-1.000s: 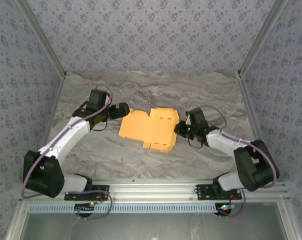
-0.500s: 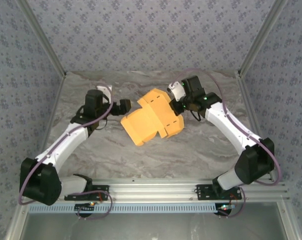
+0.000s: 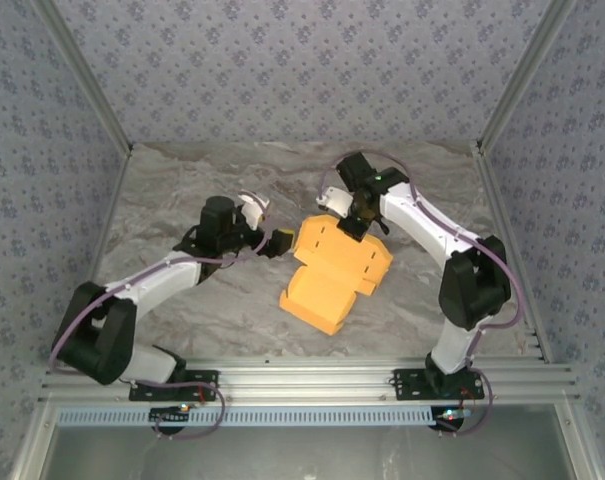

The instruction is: Fold the paper box

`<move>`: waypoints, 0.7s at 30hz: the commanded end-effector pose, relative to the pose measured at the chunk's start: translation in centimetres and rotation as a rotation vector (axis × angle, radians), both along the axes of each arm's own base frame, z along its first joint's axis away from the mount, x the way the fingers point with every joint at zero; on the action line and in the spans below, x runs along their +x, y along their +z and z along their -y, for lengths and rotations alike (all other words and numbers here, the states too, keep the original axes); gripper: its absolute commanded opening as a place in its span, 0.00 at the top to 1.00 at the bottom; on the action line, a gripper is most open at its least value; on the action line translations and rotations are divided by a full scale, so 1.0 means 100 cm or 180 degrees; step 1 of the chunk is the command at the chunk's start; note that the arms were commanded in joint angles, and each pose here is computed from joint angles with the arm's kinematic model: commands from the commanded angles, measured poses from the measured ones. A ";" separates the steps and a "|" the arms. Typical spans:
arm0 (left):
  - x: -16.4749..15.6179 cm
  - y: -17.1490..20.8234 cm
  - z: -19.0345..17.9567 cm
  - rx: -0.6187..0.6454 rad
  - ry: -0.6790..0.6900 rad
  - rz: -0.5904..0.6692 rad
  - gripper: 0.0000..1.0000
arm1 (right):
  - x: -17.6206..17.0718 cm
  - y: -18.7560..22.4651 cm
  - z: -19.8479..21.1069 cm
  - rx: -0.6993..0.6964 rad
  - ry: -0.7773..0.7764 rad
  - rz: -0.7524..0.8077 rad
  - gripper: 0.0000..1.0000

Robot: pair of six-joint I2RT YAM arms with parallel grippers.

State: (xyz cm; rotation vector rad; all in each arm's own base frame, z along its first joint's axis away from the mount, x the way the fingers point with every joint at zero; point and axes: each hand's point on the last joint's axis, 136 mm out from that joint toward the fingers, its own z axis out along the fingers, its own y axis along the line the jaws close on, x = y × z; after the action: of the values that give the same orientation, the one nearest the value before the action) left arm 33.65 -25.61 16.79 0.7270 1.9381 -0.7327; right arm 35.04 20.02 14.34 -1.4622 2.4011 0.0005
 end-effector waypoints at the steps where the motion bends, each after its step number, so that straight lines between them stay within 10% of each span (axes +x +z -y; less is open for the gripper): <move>1: 0.009 0.005 0.017 0.0049 -0.0153 0.0233 0.01 | -0.007 -0.001 -0.005 -0.0145 0.0228 -0.0069 0.97; 10: 0.028 -0.027 0.029 -0.0011 0.0008 0.0086 0.02 | -0.002 -0.005 -0.005 -0.0199 0.0233 -0.0015 0.96; 21: 0.019 -0.057 0.053 -0.0047 -0.0438 -0.0098 0.30 | -0.001 -0.003 -0.014 -0.0019 0.0211 0.0031 0.93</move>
State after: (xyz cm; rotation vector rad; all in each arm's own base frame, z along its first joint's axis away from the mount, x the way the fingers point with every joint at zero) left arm 35.82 -29.31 10.17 0.7850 1.9777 -0.7753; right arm 34.96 21.02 13.46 -1.5514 2.3665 -0.0224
